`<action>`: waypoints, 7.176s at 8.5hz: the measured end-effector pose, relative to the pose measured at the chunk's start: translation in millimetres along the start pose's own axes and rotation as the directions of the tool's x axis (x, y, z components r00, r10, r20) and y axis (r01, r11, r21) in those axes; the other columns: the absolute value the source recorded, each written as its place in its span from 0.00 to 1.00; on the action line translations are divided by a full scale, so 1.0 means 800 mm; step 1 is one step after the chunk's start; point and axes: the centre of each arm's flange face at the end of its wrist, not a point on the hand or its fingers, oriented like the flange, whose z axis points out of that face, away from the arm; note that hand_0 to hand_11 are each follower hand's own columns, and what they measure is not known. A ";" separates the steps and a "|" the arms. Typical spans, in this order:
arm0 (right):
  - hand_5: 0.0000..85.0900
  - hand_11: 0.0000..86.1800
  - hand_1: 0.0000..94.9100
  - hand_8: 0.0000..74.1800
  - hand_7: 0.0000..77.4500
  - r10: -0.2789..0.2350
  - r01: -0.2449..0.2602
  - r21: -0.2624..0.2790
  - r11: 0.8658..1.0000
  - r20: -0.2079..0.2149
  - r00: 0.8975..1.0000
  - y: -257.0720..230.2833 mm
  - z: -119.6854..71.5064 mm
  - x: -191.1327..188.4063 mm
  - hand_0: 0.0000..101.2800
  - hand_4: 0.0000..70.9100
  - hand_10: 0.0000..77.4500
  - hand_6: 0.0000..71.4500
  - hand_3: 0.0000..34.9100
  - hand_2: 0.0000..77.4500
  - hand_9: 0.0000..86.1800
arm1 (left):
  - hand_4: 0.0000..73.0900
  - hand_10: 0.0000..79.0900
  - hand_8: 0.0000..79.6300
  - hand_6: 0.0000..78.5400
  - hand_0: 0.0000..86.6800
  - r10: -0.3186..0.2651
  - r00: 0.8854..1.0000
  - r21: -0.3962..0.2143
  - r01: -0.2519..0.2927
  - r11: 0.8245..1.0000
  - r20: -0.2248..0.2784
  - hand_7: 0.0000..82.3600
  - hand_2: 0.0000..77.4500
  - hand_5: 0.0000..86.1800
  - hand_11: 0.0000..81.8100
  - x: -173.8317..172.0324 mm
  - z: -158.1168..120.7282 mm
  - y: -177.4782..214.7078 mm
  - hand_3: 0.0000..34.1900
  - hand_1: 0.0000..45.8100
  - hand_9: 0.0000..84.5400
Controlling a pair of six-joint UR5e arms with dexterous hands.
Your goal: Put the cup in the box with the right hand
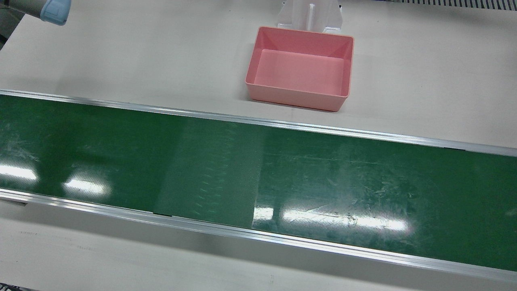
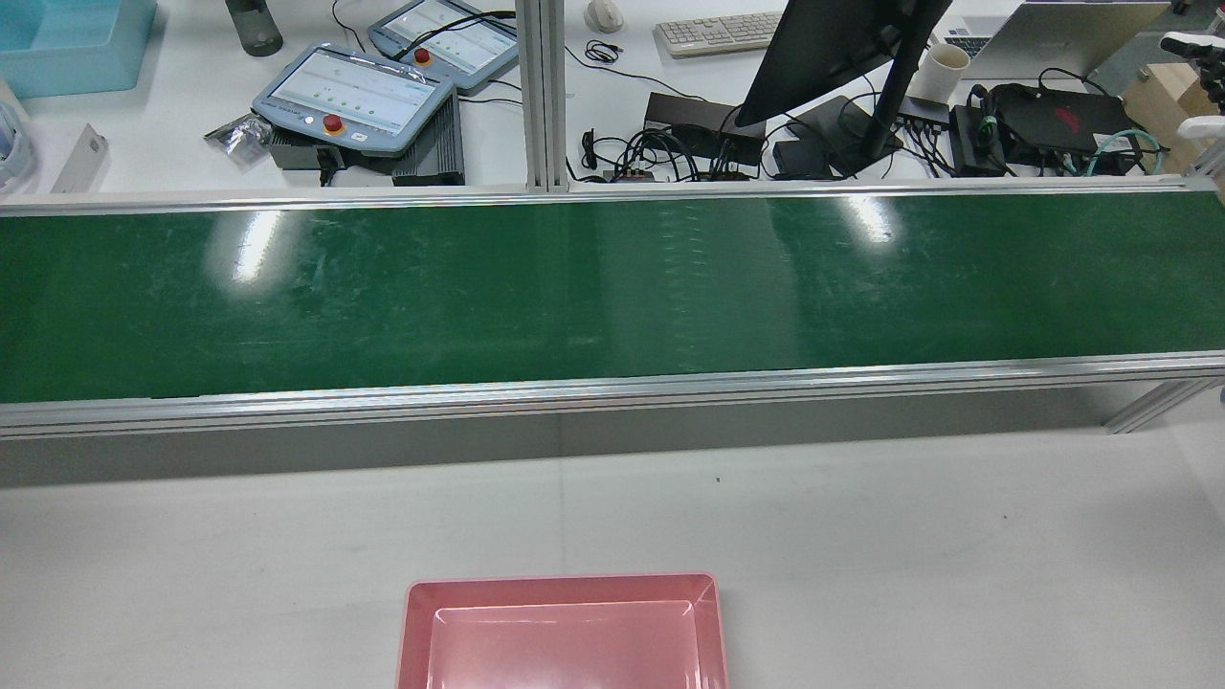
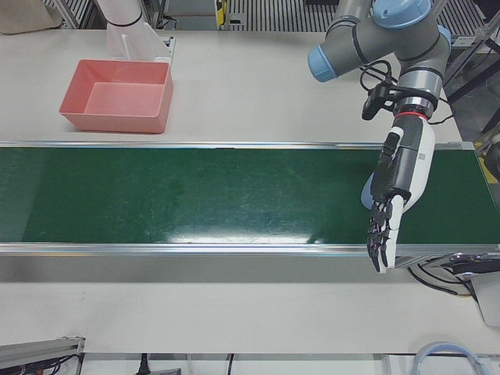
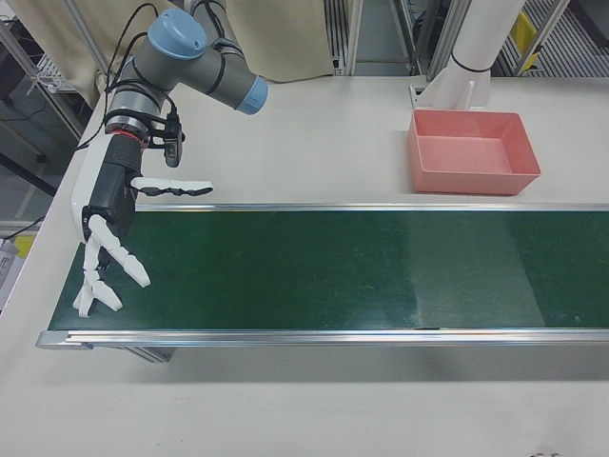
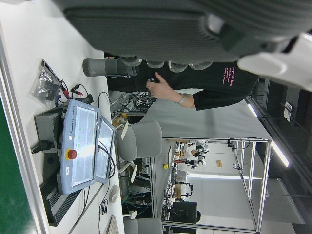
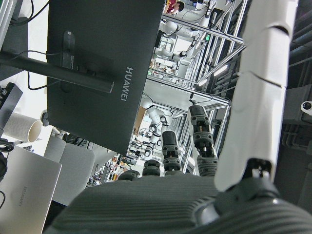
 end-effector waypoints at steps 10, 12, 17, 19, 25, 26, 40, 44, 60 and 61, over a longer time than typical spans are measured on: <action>0.07 0.01 0.19 0.01 0.37 0.000 0.000 -0.006 1.000 -0.002 1.000 0.004 0.004 0.002 0.55 0.18 0.00 0.09 0.00 0.13 0.08 | 0.01 0.00 0.00 0.00 0.00 0.000 1.000 0.001 0.000 1.000 0.000 0.00 0.02 0.01 0.00 0.000 0.000 -0.001 0.00 0.01 0.00; 0.07 0.01 0.17 0.01 0.37 0.000 0.000 -0.005 1.000 -0.003 1.000 0.004 0.004 0.003 0.56 0.18 0.00 0.09 0.00 0.01 0.08 | 0.01 0.00 0.00 0.01 0.00 0.000 1.000 0.000 0.000 1.000 0.000 0.00 0.02 0.00 0.00 0.000 0.000 0.000 0.00 0.01 0.00; 0.10 0.01 0.36 0.01 0.34 0.001 -0.001 -0.006 1.000 -0.006 1.000 0.006 0.004 0.004 0.60 0.18 0.00 0.11 0.00 0.32 0.08 | 0.01 0.00 0.00 0.00 0.00 0.000 1.000 0.000 0.000 1.000 0.000 0.00 0.02 0.01 0.00 0.000 0.000 0.000 0.00 0.01 0.00; 0.12 0.01 0.38 0.01 0.34 0.001 -0.002 -0.007 1.000 -0.008 1.000 0.008 0.004 0.005 0.66 0.18 0.00 0.11 0.00 0.67 0.07 | 0.01 0.00 0.00 0.00 0.00 0.000 1.000 0.001 0.000 1.000 0.000 0.00 0.02 0.01 0.00 0.000 0.000 0.000 0.00 0.01 0.00; 0.08 0.01 0.32 0.01 0.30 0.000 0.000 -0.001 1.000 -0.007 1.000 0.002 0.006 0.007 0.53 0.18 0.00 0.02 0.00 0.61 0.03 | 0.01 0.00 0.00 0.01 0.00 0.000 1.000 0.001 0.000 1.000 0.000 0.00 0.02 0.01 0.00 0.000 0.000 0.000 0.00 0.01 0.00; 0.08 0.01 0.19 0.01 0.27 0.000 0.000 -0.003 1.000 -0.005 1.000 0.003 0.008 0.007 0.53 0.18 0.00 0.07 0.00 0.51 0.03 | 0.01 0.00 0.00 0.01 0.00 0.000 1.000 0.001 0.000 1.000 0.000 0.00 0.02 0.00 0.00 0.000 0.000 0.000 0.00 0.01 0.00; 0.01 0.01 0.02 0.01 0.31 0.001 -0.001 -0.006 1.000 -0.026 1.000 0.004 0.015 0.023 0.00 0.22 0.00 0.05 0.00 0.12 0.05 | 0.01 0.00 0.00 0.01 0.00 0.000 1.000 0.001 0.000 1.000 0.000 0.00 0.02 0.00 0.00 0.000 0.000 0.000 0.00 0.01 0.00; 0.01 0.01 0.03 0.01 0.31 0.004 -0.005 -0.011 1.000 -0.031 1.000 0.008 0.016 0.026 0.00 0.22 0.00 0.05 0.00 0.20 0.05 | 0.01 0.00 0.00 0.00 0.00 0.000 1.000 0.000 0.000 1.000 0.000 0.00 0.02 0.00 0.00 0.000 0.000 0.000 0.00 0.01 0.00; 0.06 0.01 0.28 0.01 0.21 -0.020 0.018 -0.137 0.990 -0.010 1.000 -0.066 0.027 0.068 0.47 0.16 0.00 0.06 0.00 0.73 0.03 | 0.01 0.00 0.00 0.01 0.00 0.000 1.000 0.000 0.000 1.000 0.000 0.00 0.02 0.01 0.00 0.000 0.000 0.000 0.00 0.01 0.00; 0.06 0.01 0.28 0.01 0.23 -0.017 0.015 -0.141 0.990 -0.014 1.000 -0.063 0.028 0.071 0.48 0.16 0.00 0.06 0.00 0.75 0.03 | 0.01 0.00 0.00 0.01 0.00 0.000 1.000 0.000 0.000 1.000 0.000 0.00 0.02 0.01 0.00 0.000 0.000 0.000 0.00 0.01 0.00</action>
